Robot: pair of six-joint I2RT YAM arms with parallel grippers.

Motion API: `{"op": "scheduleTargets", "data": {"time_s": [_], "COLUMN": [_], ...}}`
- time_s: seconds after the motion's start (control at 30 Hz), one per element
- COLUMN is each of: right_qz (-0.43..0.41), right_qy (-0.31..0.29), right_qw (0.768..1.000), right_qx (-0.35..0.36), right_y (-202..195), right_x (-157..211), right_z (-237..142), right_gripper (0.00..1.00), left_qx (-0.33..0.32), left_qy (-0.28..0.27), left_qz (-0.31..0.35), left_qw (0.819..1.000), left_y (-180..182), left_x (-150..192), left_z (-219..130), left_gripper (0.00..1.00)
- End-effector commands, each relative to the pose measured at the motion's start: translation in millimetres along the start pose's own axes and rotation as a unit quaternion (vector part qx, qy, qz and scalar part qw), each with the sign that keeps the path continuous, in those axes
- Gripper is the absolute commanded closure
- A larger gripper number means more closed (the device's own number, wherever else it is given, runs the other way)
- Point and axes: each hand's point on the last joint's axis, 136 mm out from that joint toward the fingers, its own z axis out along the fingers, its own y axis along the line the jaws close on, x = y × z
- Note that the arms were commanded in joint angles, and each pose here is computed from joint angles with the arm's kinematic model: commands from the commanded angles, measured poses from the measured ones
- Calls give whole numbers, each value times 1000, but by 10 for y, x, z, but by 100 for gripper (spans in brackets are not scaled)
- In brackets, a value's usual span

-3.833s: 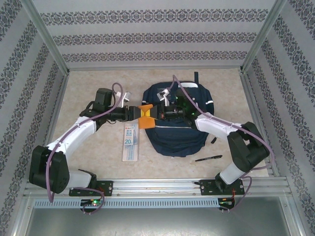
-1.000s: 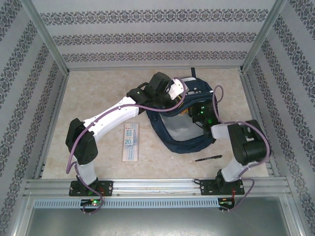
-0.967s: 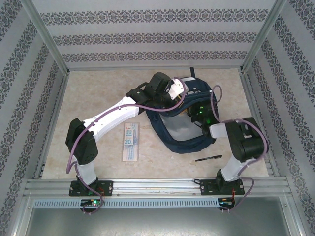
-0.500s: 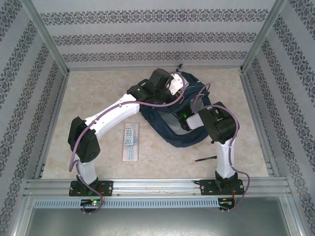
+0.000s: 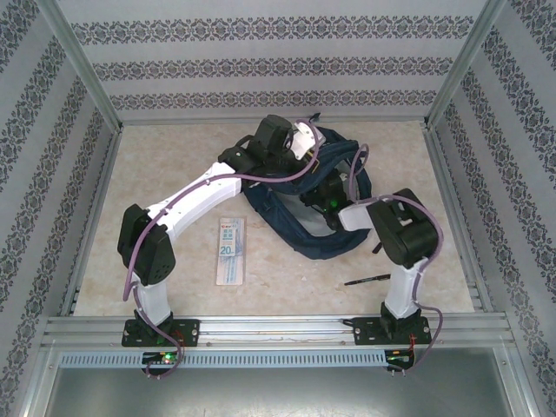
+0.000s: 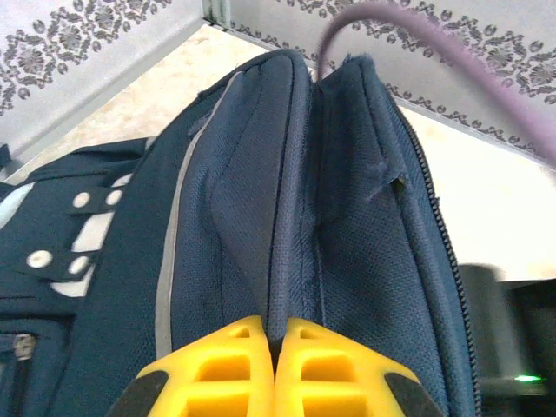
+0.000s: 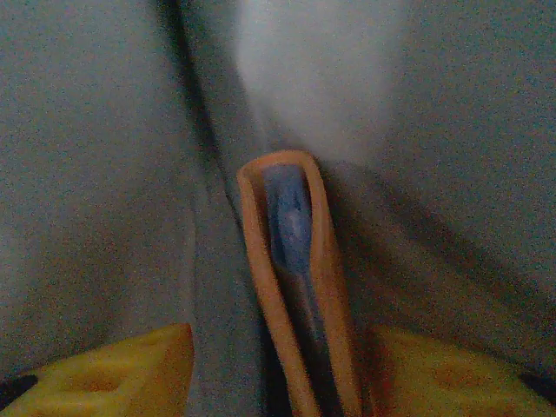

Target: Pack books, pencil case, and school supplies into a backpack

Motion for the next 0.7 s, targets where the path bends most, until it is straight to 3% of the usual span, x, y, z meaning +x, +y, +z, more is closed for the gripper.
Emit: {"op": "scheduleTargets", "data": {"time_s": [0.0, 0.23, 0.27, 0.37, 0.57, 0.67], "right_qz": [-30, -66, -70, -72, -76, -74], "right_qy": [-8, 19, 27, 45, 63, 70], "right_qw": [995, 987, 987, 988, 986, 986], "right_qx": [92, 143, 143, 130, 137, 136], "right_y": [-325, -373, -376, -345, -341, -443], "right_x": [-129, -251, -252, -215, 1, 91], "right_z": [-304, -761, -779, -726, -560, -477], "right_gripper": [45, 43, 48, 66, 60, 68], "left_qx": [-20, -10, -8, -2, 10, 15], "left_qy": [-37, -13, -10, -18, -38, -47], "left_qz": [11, -3, -5, -20, -22, -20], "left_qw": [999, 1000, 1000, 1000, 999, 999], "left_y": [228, 250, 243, 223, 167, 146], "left_x": [-67, 230, 261, 250, 60, 0], "left_z": [66, 176, 177, 134, 25, -6], "left_gripper": [100, 100, 100, 100, 100, 100]}}
